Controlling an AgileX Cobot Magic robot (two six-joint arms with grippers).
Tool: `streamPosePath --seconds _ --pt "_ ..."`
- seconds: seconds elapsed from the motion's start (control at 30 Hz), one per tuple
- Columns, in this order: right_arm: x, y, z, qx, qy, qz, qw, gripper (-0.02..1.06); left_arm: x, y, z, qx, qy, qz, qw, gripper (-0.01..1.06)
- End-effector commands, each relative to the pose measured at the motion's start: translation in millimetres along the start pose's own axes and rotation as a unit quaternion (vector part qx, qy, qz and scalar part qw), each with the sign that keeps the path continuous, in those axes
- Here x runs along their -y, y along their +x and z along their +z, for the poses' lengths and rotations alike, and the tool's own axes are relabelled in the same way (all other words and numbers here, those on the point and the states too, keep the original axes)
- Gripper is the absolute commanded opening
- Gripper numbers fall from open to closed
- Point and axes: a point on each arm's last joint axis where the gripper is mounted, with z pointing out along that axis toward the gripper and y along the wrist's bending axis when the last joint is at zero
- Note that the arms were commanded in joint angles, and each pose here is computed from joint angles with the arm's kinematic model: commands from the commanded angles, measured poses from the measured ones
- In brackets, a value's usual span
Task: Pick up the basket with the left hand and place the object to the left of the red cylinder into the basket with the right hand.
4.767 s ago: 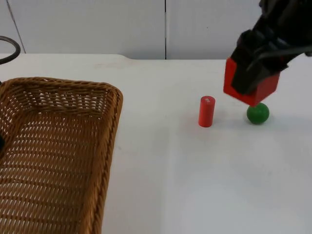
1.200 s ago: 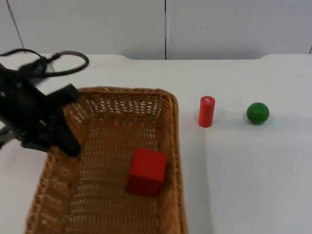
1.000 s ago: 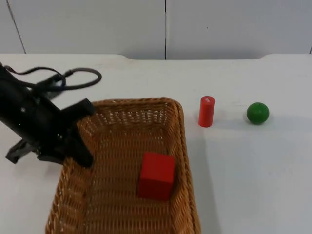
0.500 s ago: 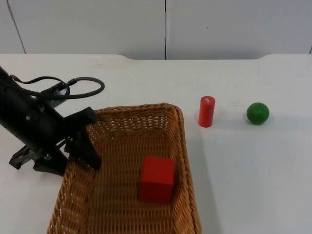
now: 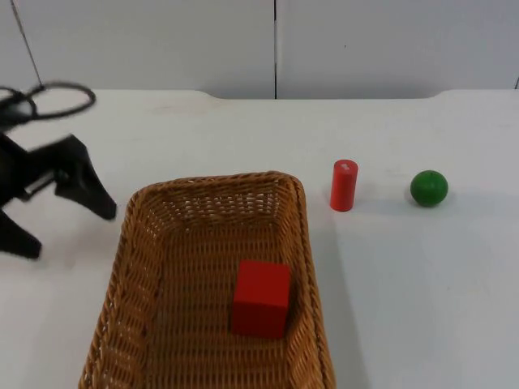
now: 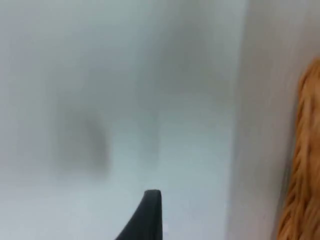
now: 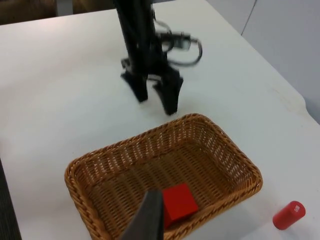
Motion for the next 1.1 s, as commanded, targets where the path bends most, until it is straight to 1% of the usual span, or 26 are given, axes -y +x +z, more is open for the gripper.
streamPosePath --seconds 0.0,0.03,0.07,0.13,0.17,0.23,0.27,0.3,0.33,0.4,0.43,0.47,0.53,0.6,0.63,0.73,0.77,0.8,0.83,0.9,0.93,1.07 --pt "0 0 -1 0.004 0.003 -0.002 1.0000 0.85 7 -3 -21 0.031 -0.007 0.020 0.999 0.93" --pt "0 -1 -1 0.007 0.003 -0.002 1.0000 0.85 12 -4 -31 0.051 -0.011 0.030 0.998 0.93" --pt "0 -1 -1 0.009 0.003 -0.002 1.0000 0.85 20 -4 -50 0.083 -0.024 0.044 0.995 0.93" --pt "0 -2 -1 0.012 0.004 -0.002 0.9999 0.85 30 -4 -73 0.125 -0.042 0.062 0.989 0.93" --pt "0 -2 -1 0.012 0.004 -0.002 0.9999 0.85 30 -4 -73 0.125 -0.042 0.062 0.989 0.93" --pt "1 -2 -1 0.013 0.004 -0.002 0.9999 0.85 39 0 -95 0.160 -0.063 0.081 0.982 0.93" --pt "1 -2 -1 0.013 0.004 -0.002 0.9999 0.85 41 2 -104 0.173 -0.077 0.083 0.978 0.93" --pt "1 -2 -1 0.013 0.004 -0.002 0.9999 0.85 41 2 -104 0.173 -0.077 0.083 0.978 0.93" --pt "1 -2 -1 0.015 0.004 -0.003 0.9999 0.85 44 5 -115 0.188 -0.092 0.084 0.974 0.93" --pt "2 -3 -1 0.016 0.009 -0.007 0.9998 0.85 52 11 -131 0.210 -0.099 0.093 0.968 0.93" --pt "2 -3 -1 0.020 0.013 0.001 0.9997 0.85 55 13 -138 0.221 -0.099 0.098 0.965 0.93" --pt "2 -3 -1 0.020 0.013 0.001 0.9997 0.85 55 13 -138 0.221 -0.099 0.098 0.965 0.93" --pt "5 -5 -3 0.030 0.026 0.016 0.9991 0.85 65 22 -154 0.242 -0.096 0.113 0.959 0.93" --pt "7 -5 -6 0.035 0.037 0.026 0.9983 0.85 73 31 -166 0.249 -0.102 0.137 0.953 0.93" --pt "7 -5 -6 0.035 0.037 0.026 0.9983 0.85 73 31 -166 0.249 -0.102 0.137 0.953 0.93" --pt "9 -5 -14 0.050 0.044 0.039 0.9971 0.85 85 49 -185 0.256 -0.116 0.175 0.944 0.93" --pt "9 -5 -17 0.057 0.046 0.045 0.9964 0.85 90 55 -192 0.267 -0.120 0.188 0.938 0.93" --pt "9 -5 -17 0.057 0.046 0.045 0.9964 0.85 90 55 -192 0.267 -0.120 0.188 0.938 0.93" --pt "10 -5 -21 0.065 0.050 0.053 0.9952 0.85 97 66 -205 0.289 -0.119 0.193 0.930 0.93" --pt "12 -4 -33 0.083 0.053 0.055 0.9936 0.85 106 80 -221 0.322 -0.110 0.201 0.919 0.93" --pt "12 -4 -33 0.083 0.053 0.055 0.9936 0.85 106 80 -221 0.322 -0.110 0.201 0.919 0.93" --pt "11 5 -49 0.108 0.054 0.070 0.9902 0.85 123 113 -251 0.382 -0.093 0.220 0.893 0.93"
